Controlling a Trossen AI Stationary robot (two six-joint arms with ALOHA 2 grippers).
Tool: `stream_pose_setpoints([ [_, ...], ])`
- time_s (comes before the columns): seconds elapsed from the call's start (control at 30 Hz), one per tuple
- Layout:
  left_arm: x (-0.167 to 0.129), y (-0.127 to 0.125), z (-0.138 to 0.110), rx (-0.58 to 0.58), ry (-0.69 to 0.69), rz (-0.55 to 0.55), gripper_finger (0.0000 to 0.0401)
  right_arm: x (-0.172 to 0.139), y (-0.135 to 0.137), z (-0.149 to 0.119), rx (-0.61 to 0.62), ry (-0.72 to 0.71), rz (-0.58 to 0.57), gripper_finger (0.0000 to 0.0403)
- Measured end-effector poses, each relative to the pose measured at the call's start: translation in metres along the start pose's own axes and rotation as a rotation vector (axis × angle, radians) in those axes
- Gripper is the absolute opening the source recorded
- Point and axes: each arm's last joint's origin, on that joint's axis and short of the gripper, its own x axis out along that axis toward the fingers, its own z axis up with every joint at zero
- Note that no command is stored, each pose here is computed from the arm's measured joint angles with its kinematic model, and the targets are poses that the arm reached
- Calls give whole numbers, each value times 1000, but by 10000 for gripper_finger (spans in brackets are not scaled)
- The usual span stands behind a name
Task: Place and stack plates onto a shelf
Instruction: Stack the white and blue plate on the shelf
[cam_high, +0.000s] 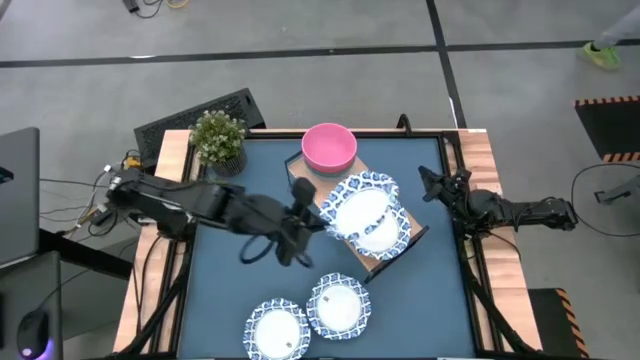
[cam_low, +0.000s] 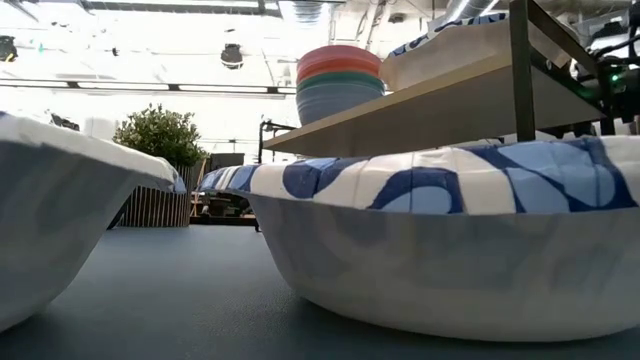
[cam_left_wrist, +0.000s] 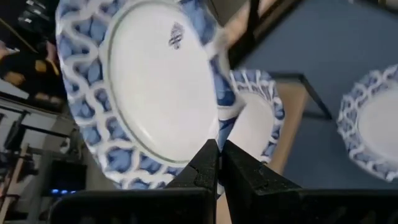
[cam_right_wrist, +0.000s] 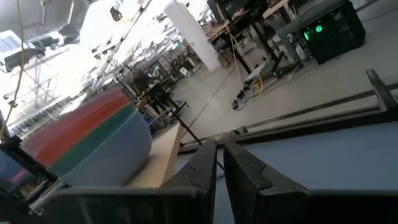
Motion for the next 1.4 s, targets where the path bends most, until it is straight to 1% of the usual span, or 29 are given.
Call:
stream_pose_setpoints([
  [0.13,32,-9,-1,78,78,-35,0,0,0,-1,7,6,-2,58],
  [0.27,59,-10,-1,163,176,-17,0,0,-1,-1,3,9,-4,58],
  [0.4,77,-11,3,213,205,-27,0,0,-1,-1,1,11,-3,58],
  [0.5,88,-15,5,230,219,-87,0,0,-1,-1,-1,13,-3,58],
  [0.57,94,-20,2,264,252,-128,0,0,-1,-1,-1,13,-3,58],
  [0.63,100,-25,-1,298,289,-145,0,0,-1,-1,-2,15,-2,58],
  [0.73,103,-28,-5,344,331,-156,0,0,-1,-1,-3,17,-1,58],
  [0.83,105,-27,-5,354,342,-131,0,0,-1,-1,-3,18,0,58],
  [0.9,107,-29,-6,372,358,-135,0,0,-1,-1,-4,18,0,58],
  [1.03,107,-30,-5,431,321,-174,2,0,-1,-2,-4,19,0,58],
  [1.3,107,-30,-4,452,311,-177,3,0,-1,-1,-4,18,1,58],
  [1.4,110,-30,-5,437,312,-170,16,0,-1,-1,-4,18,1,58],
])
